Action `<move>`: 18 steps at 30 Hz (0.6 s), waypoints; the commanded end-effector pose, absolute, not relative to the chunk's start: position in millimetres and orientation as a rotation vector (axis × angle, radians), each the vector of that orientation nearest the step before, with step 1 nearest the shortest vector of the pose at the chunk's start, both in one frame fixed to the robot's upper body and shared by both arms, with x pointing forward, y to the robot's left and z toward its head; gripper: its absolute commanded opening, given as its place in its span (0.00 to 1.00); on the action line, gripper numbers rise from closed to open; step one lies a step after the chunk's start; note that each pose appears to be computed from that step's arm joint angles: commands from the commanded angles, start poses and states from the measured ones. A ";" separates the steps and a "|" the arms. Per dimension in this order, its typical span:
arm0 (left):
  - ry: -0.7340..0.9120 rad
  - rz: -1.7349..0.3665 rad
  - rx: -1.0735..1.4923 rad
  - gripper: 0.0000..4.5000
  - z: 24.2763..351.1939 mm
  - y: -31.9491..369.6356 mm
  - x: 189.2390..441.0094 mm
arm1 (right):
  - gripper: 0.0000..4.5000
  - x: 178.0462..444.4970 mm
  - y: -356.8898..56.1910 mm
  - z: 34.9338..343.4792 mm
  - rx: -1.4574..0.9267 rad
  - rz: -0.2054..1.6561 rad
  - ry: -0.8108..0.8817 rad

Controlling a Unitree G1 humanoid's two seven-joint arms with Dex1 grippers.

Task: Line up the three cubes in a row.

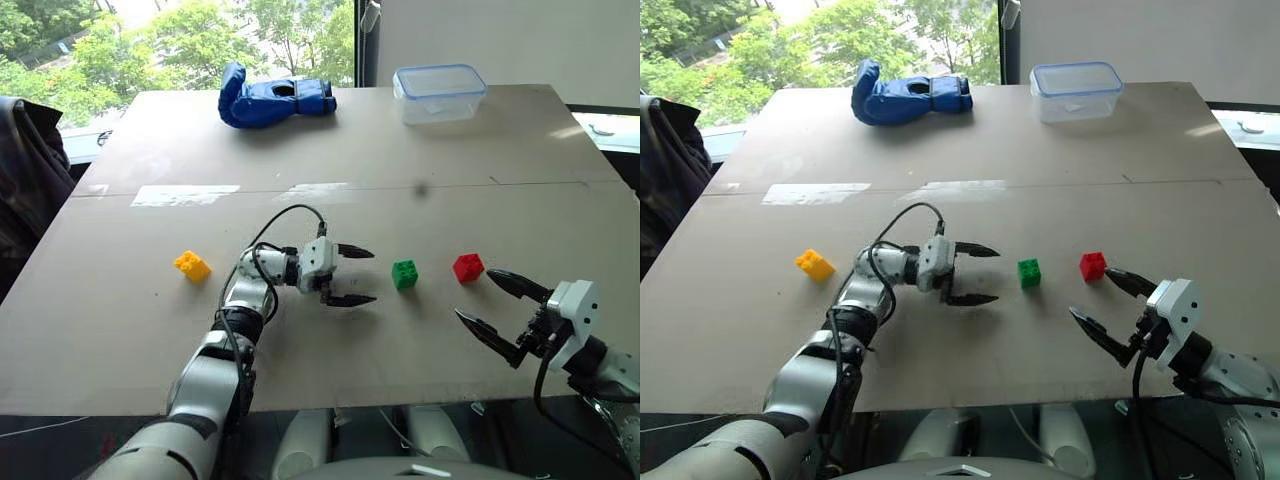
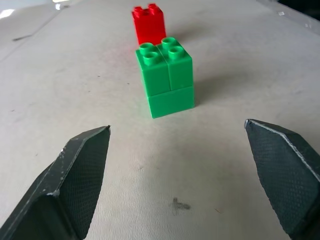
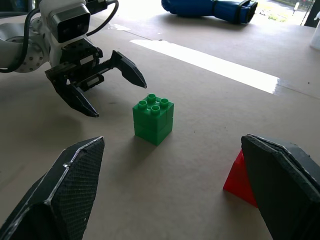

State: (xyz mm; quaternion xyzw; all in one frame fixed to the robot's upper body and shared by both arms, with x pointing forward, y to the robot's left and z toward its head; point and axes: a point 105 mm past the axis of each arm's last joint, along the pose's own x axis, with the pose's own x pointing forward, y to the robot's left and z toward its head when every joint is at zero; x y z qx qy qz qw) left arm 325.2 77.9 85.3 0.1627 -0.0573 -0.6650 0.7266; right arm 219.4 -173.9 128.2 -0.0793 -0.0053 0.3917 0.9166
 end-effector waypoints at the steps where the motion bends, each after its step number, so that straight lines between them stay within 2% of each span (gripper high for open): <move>1: -0.249 -1.267 0.251 0.98 127.1 93.0 314.2 | 1.00 222.5 -165.0 146.2 -0.178 0.867 -0.068; 4: -0.270 -1.098 0.160 0.98 145.6 106.5 297.1 | 1.00 227.5 -163.1 150.5 -0.180 0.889 -0.081; 11: -0.239 -0.413 0.051 0.98 163.9 157.1 282.3 | 1.00 239.4 -143.9 156.4 -0.142 0.995 -0.111; 14: -0.221 -0.160 0.038 0.98 164.1 185.3 276.7 | 1.00 243.1 -139.7 158.5 -0.138 1.032 -0.120; 18: -0.121 0.255 0.085 0.98 146.7 237.9 262.0 | 1.00 250.4 -133.4 159.3 -0.137 1.077 -0.128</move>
